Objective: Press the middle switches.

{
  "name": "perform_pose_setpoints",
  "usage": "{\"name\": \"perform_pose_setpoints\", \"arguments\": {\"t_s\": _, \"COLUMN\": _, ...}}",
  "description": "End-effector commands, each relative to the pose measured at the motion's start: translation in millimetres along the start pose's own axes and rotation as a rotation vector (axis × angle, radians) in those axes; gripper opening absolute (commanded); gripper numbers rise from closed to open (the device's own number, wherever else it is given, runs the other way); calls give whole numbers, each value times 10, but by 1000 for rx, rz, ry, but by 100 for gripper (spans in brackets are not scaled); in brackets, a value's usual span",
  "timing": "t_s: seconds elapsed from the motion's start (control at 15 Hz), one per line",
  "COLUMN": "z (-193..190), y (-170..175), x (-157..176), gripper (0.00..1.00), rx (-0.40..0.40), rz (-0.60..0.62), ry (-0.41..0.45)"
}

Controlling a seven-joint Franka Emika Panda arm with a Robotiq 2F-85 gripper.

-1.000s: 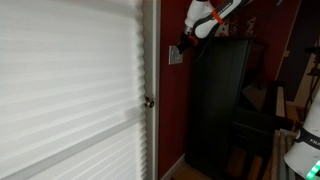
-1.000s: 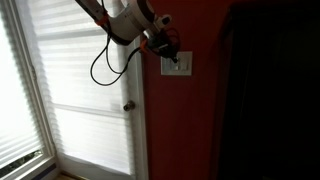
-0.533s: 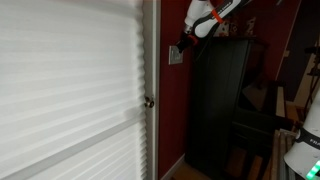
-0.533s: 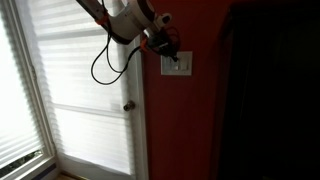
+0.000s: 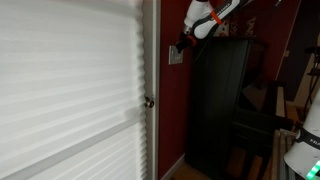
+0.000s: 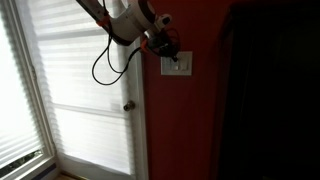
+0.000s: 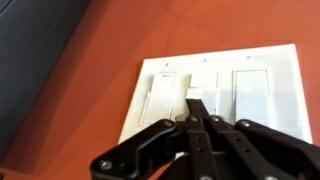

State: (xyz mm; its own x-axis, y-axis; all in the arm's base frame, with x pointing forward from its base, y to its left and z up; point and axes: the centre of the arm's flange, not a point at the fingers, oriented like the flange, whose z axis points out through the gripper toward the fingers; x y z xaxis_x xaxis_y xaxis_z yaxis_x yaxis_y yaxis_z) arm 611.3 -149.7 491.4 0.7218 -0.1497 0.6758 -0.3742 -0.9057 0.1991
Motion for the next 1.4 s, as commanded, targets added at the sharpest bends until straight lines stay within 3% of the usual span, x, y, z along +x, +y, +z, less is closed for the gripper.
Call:
{"name": "perform_pose_setpoints", "arguments": {"t_s": 0.0, "z": 106, "y": -4, "x": 88, "gripper": 0, "rx": -5, "rz": 23, "ry": 27}}
{"name": "perform_pose_setpoints", "arguments": {"t_s": 0.67, "z": 301, "y": 142, "x": 34, "gripper": 0, "rx": -37, "rz": -122, "ry": 97}}
{"name": "perform_pose_setpoints", "arguments": {"t_s": 1.13, "z": 232, "y": 132, "x": -57, "gripper": 0, "rx": 10, "rz": -128, "ry": -83}}
{"name": "perform_pose_setpoints", "arguments": {"t_s": 1.33, "z": 257, "y": 111, "x": -81, "gripper": 0, "rx": 36, "rz": -120, "ry": -120}}
